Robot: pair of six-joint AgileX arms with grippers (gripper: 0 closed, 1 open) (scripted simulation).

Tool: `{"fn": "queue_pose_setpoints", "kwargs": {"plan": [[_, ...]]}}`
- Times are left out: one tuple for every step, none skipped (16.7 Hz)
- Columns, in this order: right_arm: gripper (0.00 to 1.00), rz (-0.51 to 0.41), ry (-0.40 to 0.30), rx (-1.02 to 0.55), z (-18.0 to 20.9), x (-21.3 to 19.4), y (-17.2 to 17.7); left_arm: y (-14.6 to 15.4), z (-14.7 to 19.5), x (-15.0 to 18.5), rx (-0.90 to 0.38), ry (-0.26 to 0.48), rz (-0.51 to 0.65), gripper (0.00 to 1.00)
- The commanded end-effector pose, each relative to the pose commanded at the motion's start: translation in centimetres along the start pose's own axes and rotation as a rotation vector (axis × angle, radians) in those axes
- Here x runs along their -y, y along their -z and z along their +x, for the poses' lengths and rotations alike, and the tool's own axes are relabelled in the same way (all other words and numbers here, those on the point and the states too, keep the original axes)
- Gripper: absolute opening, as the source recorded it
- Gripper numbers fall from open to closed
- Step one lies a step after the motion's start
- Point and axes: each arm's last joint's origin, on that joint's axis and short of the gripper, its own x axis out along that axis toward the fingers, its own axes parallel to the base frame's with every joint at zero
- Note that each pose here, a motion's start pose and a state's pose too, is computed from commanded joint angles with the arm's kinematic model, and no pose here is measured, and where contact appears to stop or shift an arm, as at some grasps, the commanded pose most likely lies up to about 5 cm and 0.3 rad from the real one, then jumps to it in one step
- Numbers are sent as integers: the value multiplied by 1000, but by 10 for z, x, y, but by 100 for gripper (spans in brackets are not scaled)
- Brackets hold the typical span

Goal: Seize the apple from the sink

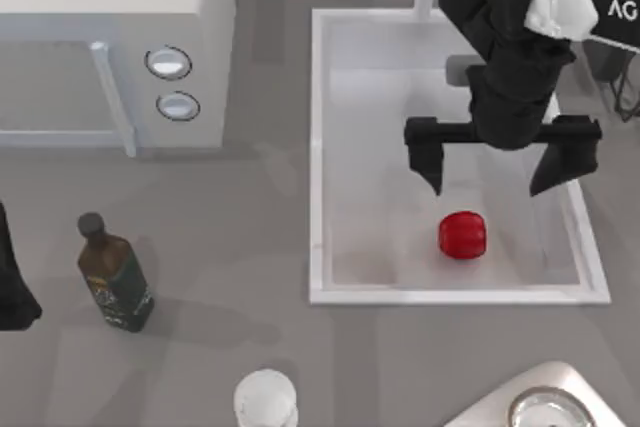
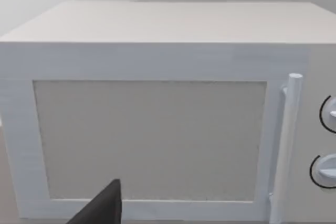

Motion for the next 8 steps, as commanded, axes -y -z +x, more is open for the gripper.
{"fn": "queue_pose_setpoints", "kwargs": {"plan": [[100,0,0,0,0,0,0,0,0,0,0,0,0,100],[100,4,-1,1,0,2,-1,0,0,0,0,0,0,100],[100,4,0,0,1,2,-1,0,0,0,0,0,0,100],[100,4,1,-4,7,2,-1,0,0,0,0,0,0,100],[100,4,3,-7,16,1,-2,0,0,0,0,0,0,100],[100,4,4,-9,28,1,-4,0,0,0,0,0,0,100],[100,3,3,-7,42,0,-5,0,0,0,0,0,0,100],[100,3,1,-1,58,-1,-7,0,0,0,0,0,0,100]]}}
